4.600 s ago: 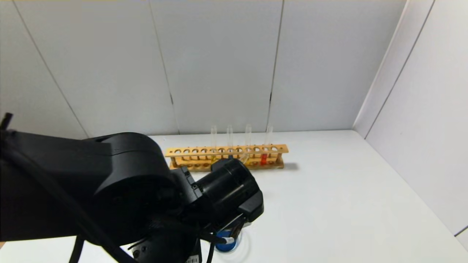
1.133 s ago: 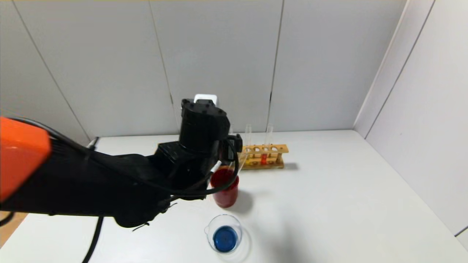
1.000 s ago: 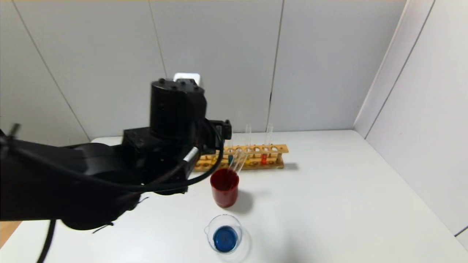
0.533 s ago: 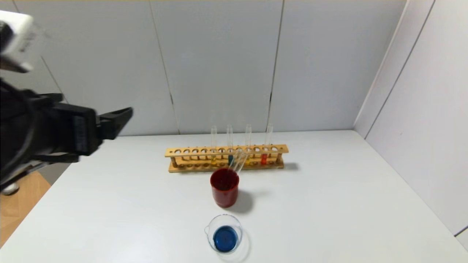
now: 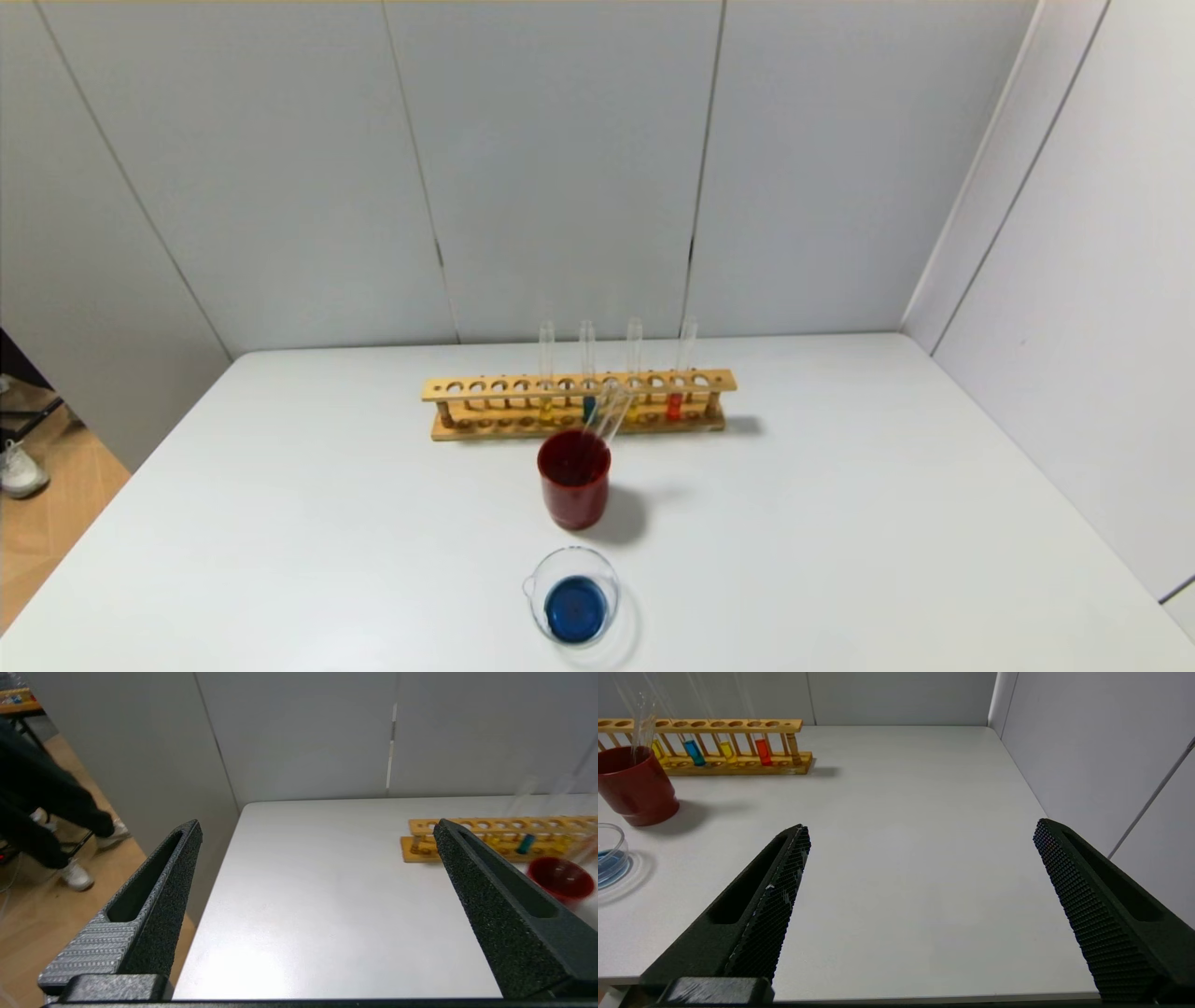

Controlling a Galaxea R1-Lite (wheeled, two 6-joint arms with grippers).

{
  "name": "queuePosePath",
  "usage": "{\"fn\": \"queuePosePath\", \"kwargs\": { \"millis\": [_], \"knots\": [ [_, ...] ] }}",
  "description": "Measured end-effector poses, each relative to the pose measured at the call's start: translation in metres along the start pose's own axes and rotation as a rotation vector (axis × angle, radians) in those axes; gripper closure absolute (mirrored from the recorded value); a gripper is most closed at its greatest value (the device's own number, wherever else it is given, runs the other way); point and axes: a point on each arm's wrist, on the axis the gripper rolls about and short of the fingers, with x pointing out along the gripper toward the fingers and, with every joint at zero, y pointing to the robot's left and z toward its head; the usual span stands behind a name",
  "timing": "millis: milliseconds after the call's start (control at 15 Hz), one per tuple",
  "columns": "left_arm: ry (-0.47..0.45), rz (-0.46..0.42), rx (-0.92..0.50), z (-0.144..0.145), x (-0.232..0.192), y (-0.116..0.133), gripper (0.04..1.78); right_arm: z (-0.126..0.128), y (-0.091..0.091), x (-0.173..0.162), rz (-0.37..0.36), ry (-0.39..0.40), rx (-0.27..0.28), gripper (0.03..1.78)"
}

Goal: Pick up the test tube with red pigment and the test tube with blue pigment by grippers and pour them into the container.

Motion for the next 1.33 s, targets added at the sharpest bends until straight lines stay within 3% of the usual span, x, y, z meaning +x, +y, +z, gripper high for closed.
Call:
{"fn": "queuePosePath", "kwargs": {
  "millis": [267,400,533,800,933,1067,1333],
  "knots": [
    [-0.105,-0.134,-0.009,-0.046,-0.044,-0.006,0.07,0.0,0.0,0.0,0.0,0.0,0.0,0.06],
    [-0.15,-0.231,-0.027,-0.075,-0.047,-0.012,0.07,0.0,0.0,0.0,-0.001,0.0,0.0,0.06],
    [-0.166,-0.267,-0.084,-0.096,-0.04,-0.016,0.07,0.0,0.0,0.0,0.0,0.0,0.0,0.06],
    [-0.086,-0.263,-0.104,-0.158,-0.011,-0.024,0.07,0.0,0.0,0.0,-0.001,0.0,0.0,0.06],
    [-0.027,-0.171,-0.071,-0.174,-0.007,-0.024,0.07,0.0,0.0,0.0,-0.001,0.0,0.0,0.06],
    [0.033,-0.128,-0.018,-0.182,-0.006,-0.023,0.07,0.0,0.0,0.0,0.0,0.0,0.0,0.06],
    [0.08,-0.171,0.01,-0.184,-0.008,-0.024,0.07,0.0,0.0,0.0,0.0,0.0,0.0,0.06]
  ]
}}
